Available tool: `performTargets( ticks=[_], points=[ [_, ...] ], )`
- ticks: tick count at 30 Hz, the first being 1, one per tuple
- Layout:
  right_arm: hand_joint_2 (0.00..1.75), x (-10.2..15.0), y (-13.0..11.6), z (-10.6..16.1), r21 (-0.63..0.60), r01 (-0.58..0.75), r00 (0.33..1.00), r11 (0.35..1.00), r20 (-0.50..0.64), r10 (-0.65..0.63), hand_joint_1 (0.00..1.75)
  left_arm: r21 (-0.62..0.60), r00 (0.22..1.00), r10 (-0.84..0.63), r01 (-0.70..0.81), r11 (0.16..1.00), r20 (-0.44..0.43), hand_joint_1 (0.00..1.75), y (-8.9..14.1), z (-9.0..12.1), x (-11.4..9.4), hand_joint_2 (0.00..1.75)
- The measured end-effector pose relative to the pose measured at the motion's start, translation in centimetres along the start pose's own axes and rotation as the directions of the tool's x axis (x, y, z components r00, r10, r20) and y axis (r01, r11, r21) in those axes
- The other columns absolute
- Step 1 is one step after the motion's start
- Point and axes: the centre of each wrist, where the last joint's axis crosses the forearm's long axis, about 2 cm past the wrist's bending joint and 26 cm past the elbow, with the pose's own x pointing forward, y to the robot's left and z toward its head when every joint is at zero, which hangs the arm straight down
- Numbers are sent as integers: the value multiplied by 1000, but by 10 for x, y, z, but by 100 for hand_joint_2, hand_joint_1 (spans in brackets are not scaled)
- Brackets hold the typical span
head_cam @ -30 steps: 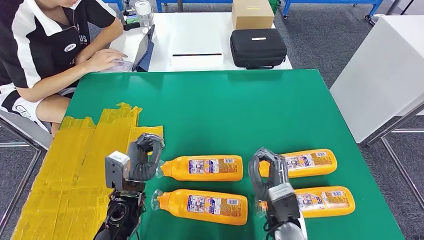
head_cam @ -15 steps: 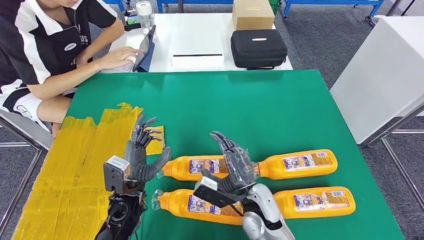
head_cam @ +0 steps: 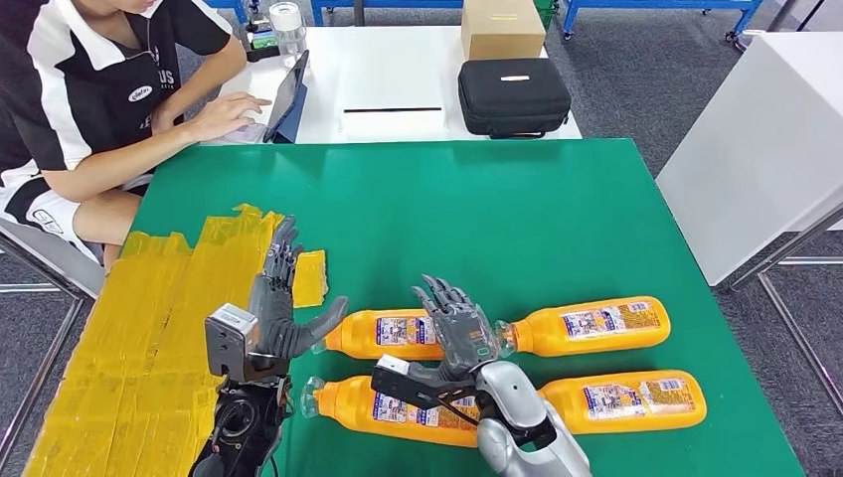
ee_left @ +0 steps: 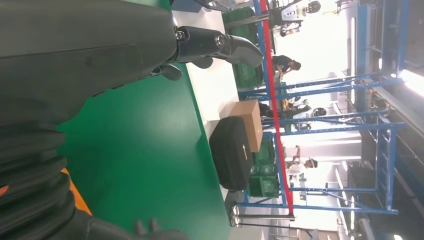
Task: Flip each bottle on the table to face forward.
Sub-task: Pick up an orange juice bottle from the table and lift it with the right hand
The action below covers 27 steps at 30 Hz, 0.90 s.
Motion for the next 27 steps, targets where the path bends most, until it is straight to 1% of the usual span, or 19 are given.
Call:
performTargets(
  ticks=[6,12,13,14,16,17,18,23,27],
  points=[
    [175,-9,10,-1,102,-39,997,994,-60,45,0,-6,1000,7,-7,1000,-2,0,-2,-2,3,175],
    [175,-14,15,-2,139,-64,993,988,-91,77,0,-9,1000,9,-9,1000,-5,0,-2,-2,3,175],
    [175,-15,15,-3,151,-75,990,986,-105,92,10,-11,1000,9,-9,1000,-6,0,-3,-2,3,175],
    [175,-17,15,-5,164,-87,987,983,-121,107,48,-12,1000,10,-10,1000,-8,0,-3,-2,3,175],
    [175,-22,16,-9,185,-104,979,977,-156,133,134,-14,1000,12,-12,1000,-11,0,-4,-3,3,175],
    [175,-25,17,-11,192,-109,975,975,-172,143,168,-14,1000,13,-13,1000,-13,0,-5,-3,4,175],
    [175,-28,17,-13,195,-113,971,974,-186,150,173,-14,1000,15,-15,1000,-14,0,-5,-3,4,175],
    [175,-36,18,-21,192,-108,966,975,-213,148,175,-12,1000,16,-17,1000,-18,0,-6,-3,4,175],
    [175,-38,17,-24,129,-80,970,988,-219,107,175,-9,1000,16,-16,1000,-21,0,-6,-3,4,175]
  ],
)
